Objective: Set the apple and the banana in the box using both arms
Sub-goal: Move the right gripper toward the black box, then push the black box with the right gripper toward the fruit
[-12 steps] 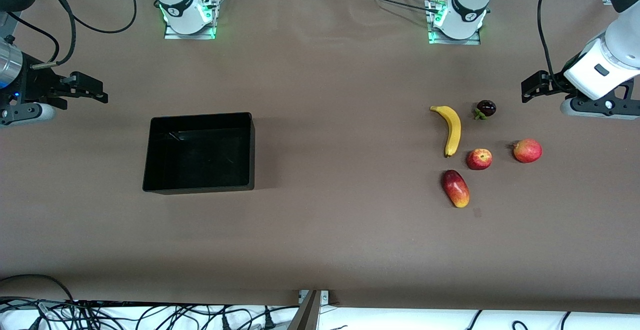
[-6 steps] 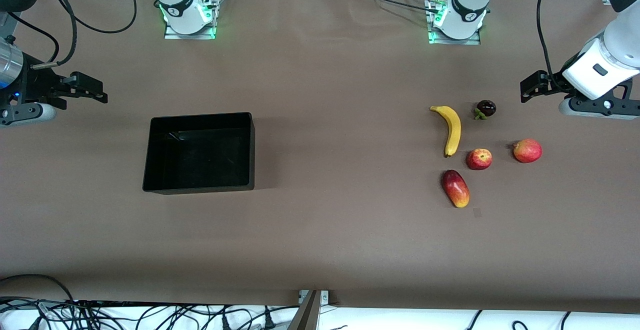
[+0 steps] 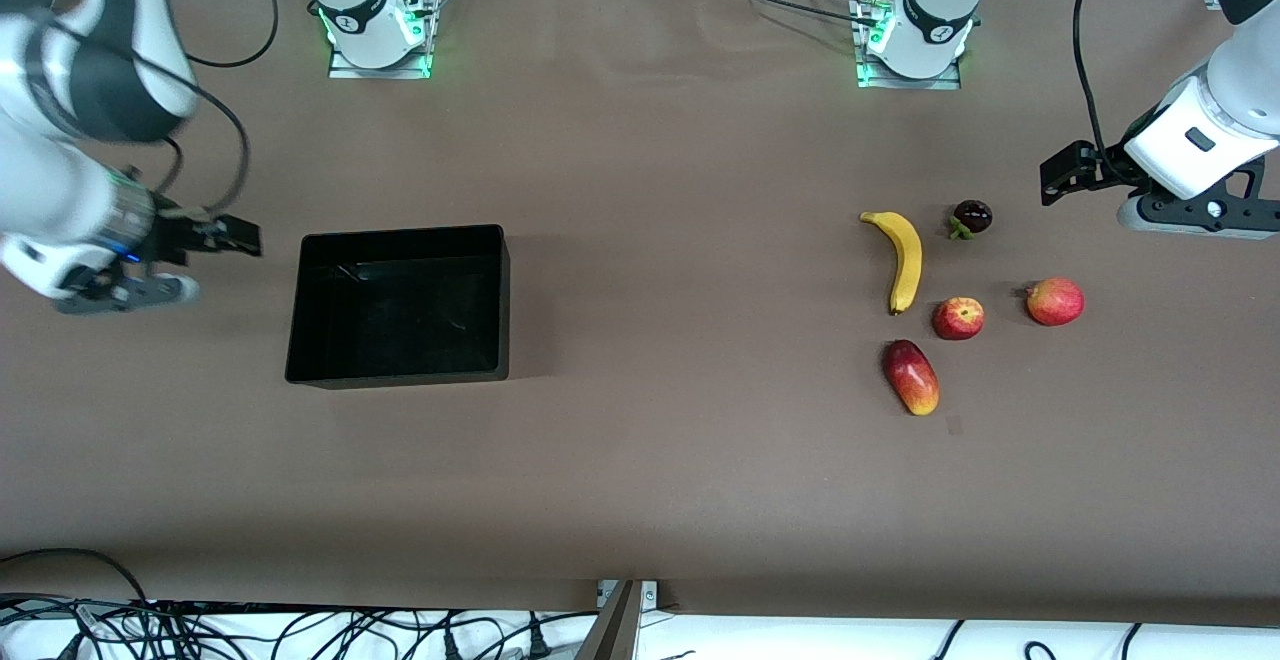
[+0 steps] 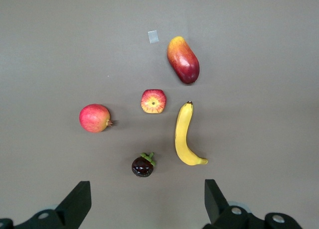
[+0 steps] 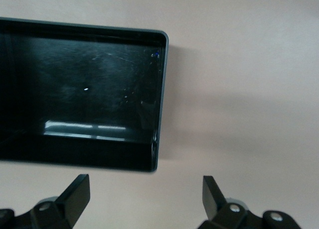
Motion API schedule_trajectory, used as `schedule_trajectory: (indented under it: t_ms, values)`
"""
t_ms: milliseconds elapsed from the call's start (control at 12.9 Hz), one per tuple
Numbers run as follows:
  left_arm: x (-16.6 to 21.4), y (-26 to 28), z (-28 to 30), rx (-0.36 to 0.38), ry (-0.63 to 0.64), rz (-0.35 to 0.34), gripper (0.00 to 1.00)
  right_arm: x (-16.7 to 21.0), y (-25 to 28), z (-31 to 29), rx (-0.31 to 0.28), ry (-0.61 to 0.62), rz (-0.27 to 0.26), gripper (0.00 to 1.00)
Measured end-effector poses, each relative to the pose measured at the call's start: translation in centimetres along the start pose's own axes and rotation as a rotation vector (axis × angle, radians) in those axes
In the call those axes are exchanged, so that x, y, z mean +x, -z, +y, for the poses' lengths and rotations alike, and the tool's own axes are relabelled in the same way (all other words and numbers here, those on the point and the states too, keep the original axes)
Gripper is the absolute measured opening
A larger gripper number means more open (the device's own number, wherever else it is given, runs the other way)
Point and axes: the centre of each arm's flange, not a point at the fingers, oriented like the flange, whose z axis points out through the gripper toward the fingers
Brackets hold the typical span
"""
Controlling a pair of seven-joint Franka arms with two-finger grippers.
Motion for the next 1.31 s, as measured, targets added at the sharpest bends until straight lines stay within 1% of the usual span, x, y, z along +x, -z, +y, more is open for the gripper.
schedule_trajectory:
  t_ms: [232, 464, 541, 619, 696, 773, 928, 1160, 1238, 1315]
  values:
    - [0.0, 0.0, 0.0, 0.0, 0.0, 0.0, 1.0, 0.4, -7.7, 0.4, 0.002, -0.024, -0.008, 1.0]
    - [0.0, 0.0, 0.0, 0.0, -0.001, 0.0, 1.0, -0.2, -15.0, 1.4, -0.002, -0.047, 0.03, 1.0]
    - [0.0, 0.0, 0.0, 0.0, -0.001, 0.0, 1.0, -0.8, -17.3, 1.5, -0.002, -0.053, 0.042, 0.99]
    - [0.0, 0.0, 0.0, 0.0, -0.001, 0.0, 1.0, -1.4, -19.0, 1.5, 0.0, -0.06, 0.042, 0.93]
    - [0.0, 0.0, 0.0, 0.0, -0.001, 0.0, 1.0, -1.8, -19.9, 1.6, 0.003, -0.067, 0.035, 0.83]
    - [0.0, 0.0, 0.0, 0.0, -0.001, 0.001, 1.0, -1.9, -20.1, 1.6, 0.007, -0.071, 0.034, 0.69]
    - [0.0, 0.0, 0.1, 0.0, -0.001, 0.001, 1.0, -1.6, -19.4, 1.6, 0.008, -0.073, 0.045, 0.45]
    - [0.0, 0.0, 0.1, 0.0, -0.001, 0.001, 1.0, -1.1, -17.7, 1.6, 0.017, -0.078, 0.046, 0.08]
    - [0.0, 0.0, 0.1, 0.0, -0.001, 0.001, 1.0, -1.1, -17.3, 1.4, 0.019, -0.072, 0.043, 0.05]
    - [0.0, 0.0, 0.1, 0.0, -0.001, 0.001, 1.0, -0.9, -16.7, 1.0, 0.02, -0.067, 0.052, 0.05]
